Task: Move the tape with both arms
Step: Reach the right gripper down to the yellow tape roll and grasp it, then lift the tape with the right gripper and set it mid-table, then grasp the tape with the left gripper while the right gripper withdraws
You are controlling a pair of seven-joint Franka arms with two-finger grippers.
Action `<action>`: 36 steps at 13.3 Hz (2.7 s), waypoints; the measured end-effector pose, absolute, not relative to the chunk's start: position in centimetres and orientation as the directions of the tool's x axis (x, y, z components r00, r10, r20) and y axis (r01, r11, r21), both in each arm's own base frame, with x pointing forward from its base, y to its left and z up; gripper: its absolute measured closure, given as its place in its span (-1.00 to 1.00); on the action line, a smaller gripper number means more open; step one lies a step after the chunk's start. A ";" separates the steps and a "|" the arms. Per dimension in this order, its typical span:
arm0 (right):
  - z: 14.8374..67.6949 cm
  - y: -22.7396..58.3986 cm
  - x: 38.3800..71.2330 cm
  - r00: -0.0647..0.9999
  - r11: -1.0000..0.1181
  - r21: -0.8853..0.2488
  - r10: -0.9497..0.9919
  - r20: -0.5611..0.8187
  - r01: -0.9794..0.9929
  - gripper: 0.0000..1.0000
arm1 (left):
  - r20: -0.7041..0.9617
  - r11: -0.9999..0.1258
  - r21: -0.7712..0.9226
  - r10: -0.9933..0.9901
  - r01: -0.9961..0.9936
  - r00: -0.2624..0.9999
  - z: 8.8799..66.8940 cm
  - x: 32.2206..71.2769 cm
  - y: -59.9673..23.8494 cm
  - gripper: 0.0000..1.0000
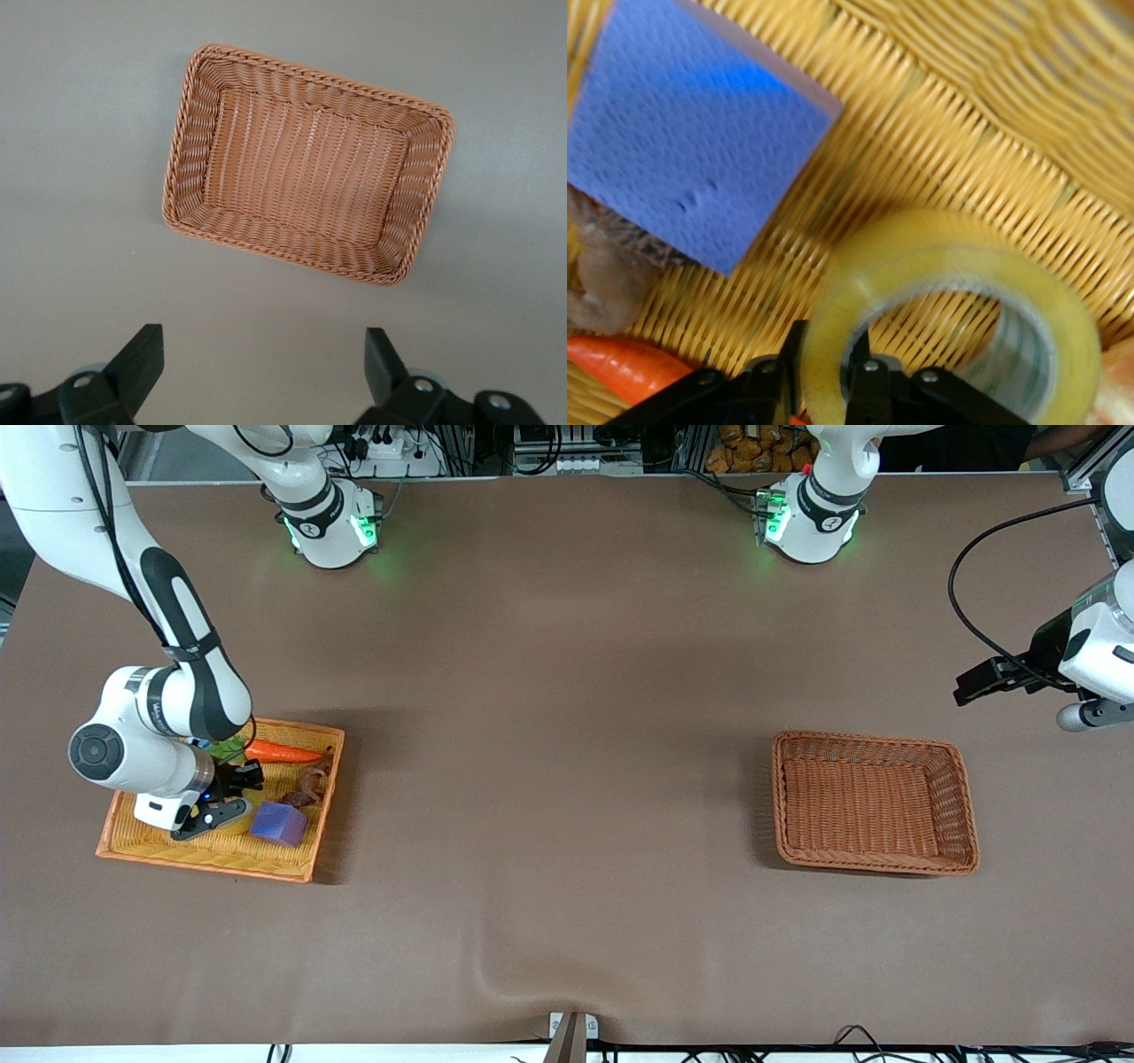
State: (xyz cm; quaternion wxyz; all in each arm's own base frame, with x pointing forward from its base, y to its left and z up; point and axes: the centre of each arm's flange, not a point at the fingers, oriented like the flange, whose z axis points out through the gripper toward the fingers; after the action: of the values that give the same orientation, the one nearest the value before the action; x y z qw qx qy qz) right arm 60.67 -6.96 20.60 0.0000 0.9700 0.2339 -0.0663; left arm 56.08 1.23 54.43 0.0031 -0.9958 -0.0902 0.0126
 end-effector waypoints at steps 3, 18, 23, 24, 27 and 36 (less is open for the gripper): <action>26.2 -5.4 63.1 0.846 -0.860 -0.054 0.510 -0.158 0.508 0.55 | -0.022 -0.984 -0.008 0.180 0.180 0.983 54.4 56.1 1.2 -1.00; 30.7 52.4 54.6 0.968 -0.957 -0.148 0.251 -0.001 0.248 0.55 | -0.013 -0.984 -0.007 0.180 0.180 0.984 52.7 56.1 1.3 -1.00; 23.2 56.6 52.3 0.969 -0.961 -0.133 0.247 -0.011 0.243 0.19 | -0.015 -0.984 -0.007 0.180 0.180 0.983 52.2 56.1 1.3 -1.00; 24.6 54.9 54.0 0.972 -0.967 -0.117 0.233 -0.033 0.228 -0.04 | -0.016 -0.984 -0.007 0.180 0.180 0.983 52.1 56.1 1.3 -1.00; 31.2 46.0 59.8 0.947 -0.954 -0.082 0.296 -0.125 0.288 -0.64 | -0.017 -0.984 -0.007 0.180 0.180 0.983 51.9 56.1 1.3 -1.00; 51.5 13.7 63.0 0.985 -0.998 -0.060 0.011 -0.170 0.000 -1.00 | -0.010 -0.959 0.093 0.267 0.266 0.964 48.5 56.5 -19.0 -1.00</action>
State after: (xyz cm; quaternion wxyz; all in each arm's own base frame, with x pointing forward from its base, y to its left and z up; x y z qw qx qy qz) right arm 63.04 13.70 51.50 -0.0301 0.9959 0.0028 -0.0854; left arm 56.52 -19.02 48.49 -0.0466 -0.9898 -0.1346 -0.0015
